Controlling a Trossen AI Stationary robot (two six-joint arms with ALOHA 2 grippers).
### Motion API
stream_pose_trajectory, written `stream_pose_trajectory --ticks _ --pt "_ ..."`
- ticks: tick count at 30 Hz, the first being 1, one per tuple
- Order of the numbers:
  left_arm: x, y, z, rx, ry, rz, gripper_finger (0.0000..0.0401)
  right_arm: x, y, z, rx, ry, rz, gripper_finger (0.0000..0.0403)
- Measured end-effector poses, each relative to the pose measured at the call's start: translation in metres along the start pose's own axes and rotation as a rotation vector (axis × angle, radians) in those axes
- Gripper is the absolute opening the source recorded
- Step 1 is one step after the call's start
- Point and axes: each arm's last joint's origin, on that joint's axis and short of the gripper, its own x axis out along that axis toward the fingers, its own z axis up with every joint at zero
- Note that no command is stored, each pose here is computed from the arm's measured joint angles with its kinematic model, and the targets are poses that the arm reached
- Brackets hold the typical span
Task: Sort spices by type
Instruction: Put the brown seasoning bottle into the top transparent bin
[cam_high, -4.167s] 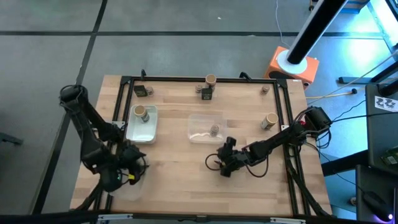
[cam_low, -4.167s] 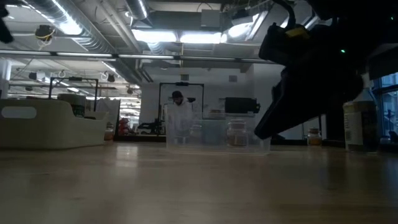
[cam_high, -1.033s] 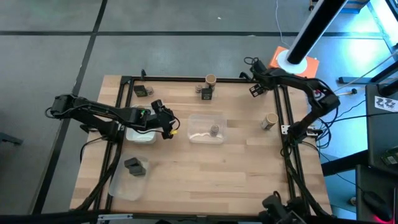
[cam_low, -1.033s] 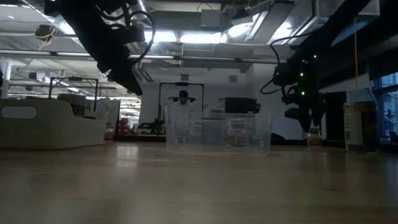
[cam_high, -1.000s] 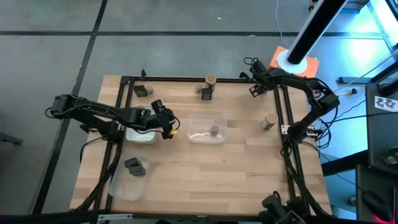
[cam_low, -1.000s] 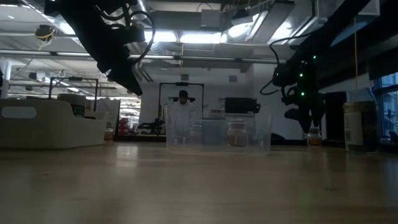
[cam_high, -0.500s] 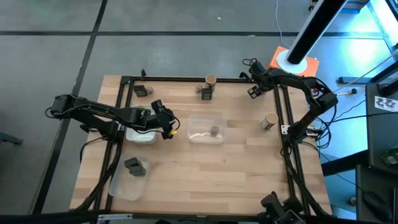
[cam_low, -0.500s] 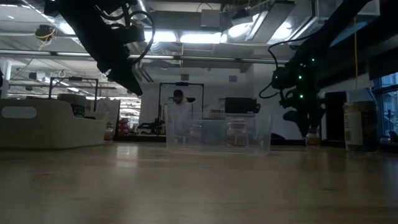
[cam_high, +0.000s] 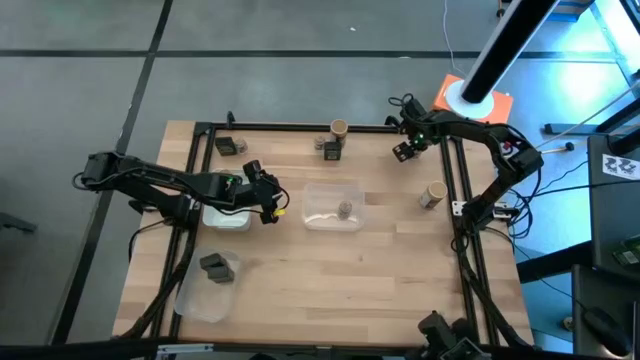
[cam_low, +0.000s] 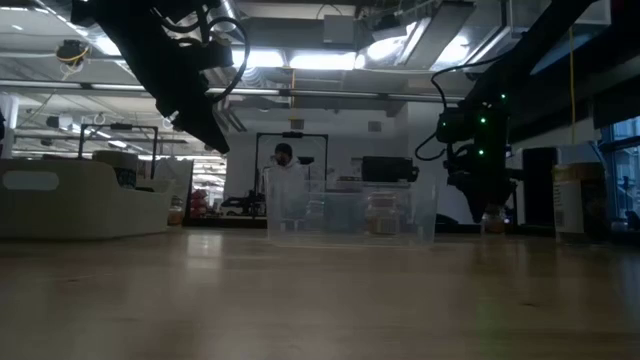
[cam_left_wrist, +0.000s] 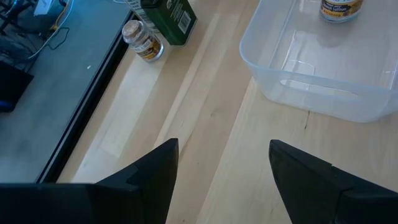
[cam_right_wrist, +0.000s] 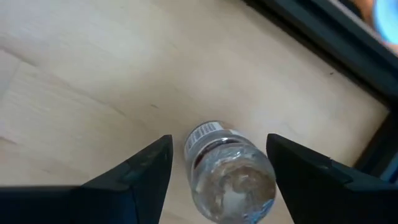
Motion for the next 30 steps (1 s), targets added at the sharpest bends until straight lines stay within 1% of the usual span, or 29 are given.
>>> stream_pose_trajectory --ticks 2,10,18,21,26,30 --pt "0.0 0.0 0.0 0.0 0.0 0.0 0.0235 0.0 0.001 -0.001 0.01 0.008 0.018 0.025" --pt "0.0 0.0 0.0 0.0 0.0 0.0 0.0235 0.0 0.0 -0.005 0.006 0.046 0.019 0.0202" --pt "0.0 0.0 0.0 0.0 0.0 0.0 0.0235 -0.001 0.0 -0.005 0.003 0.045 0.019 0.0201" --pt "0.0 0.0 0.0 0.0 0.0 0.0 0.0235 -0.001 0.0 -0.005 -0.004 0.045 0.019 0.0195" --pt "0.0 -0.001 0.0 -0.004 -0.001 -0.003 0.0235 -0.003 0.01 -0.005 -0.05 0.039 0.027 0.0193" --pt "-0.001 -0.001 0.0 -0.003 -0.002 -0.004 0.0235 -0.014 0.022 -0.006 -0.092 0.003 0.046 0.0193"
